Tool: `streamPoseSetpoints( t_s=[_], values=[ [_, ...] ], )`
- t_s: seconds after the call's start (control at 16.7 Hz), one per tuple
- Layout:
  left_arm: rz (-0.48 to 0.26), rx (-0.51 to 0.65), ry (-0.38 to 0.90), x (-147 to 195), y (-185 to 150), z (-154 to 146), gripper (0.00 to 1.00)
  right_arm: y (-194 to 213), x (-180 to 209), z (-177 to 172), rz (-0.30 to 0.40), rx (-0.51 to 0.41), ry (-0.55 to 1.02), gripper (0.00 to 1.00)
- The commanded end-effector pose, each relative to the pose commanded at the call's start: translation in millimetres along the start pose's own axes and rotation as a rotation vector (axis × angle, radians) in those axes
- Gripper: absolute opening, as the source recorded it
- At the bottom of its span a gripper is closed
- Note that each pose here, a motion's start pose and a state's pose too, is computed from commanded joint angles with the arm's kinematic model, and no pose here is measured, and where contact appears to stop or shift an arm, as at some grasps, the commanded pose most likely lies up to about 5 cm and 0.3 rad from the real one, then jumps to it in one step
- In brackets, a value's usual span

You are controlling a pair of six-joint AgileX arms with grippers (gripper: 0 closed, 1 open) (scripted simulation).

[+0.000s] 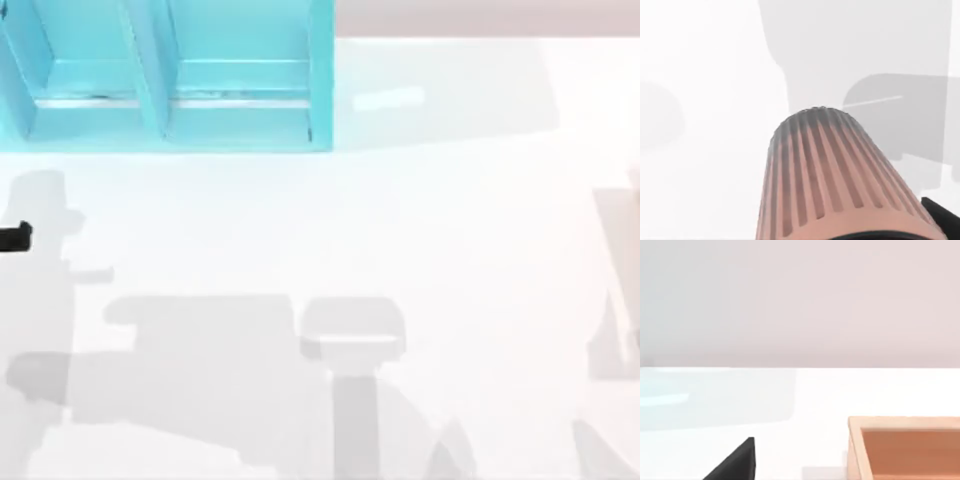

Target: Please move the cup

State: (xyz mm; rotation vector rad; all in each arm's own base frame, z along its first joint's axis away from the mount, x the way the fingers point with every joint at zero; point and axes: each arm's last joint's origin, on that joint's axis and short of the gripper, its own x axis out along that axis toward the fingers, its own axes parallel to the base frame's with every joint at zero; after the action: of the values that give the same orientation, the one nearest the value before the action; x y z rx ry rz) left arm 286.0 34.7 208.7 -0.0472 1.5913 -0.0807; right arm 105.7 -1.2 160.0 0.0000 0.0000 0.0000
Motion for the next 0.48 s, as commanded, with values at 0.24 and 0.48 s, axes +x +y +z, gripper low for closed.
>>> streamPoseSetpoints(
  t_s=[0.24, 0.48],
  values=[
    [0.001, -0.003, 0.001, 34, 5, 0, 0.0, 0, 0, 0, 0.0, 0.0, 0.0, 1.0],
    [-0.002, -0.001, -0.001, 54, 7, -2, 0.0, 0, 0, 0, 0.0, 0.0, 0.0, 1.0]
  ],
)
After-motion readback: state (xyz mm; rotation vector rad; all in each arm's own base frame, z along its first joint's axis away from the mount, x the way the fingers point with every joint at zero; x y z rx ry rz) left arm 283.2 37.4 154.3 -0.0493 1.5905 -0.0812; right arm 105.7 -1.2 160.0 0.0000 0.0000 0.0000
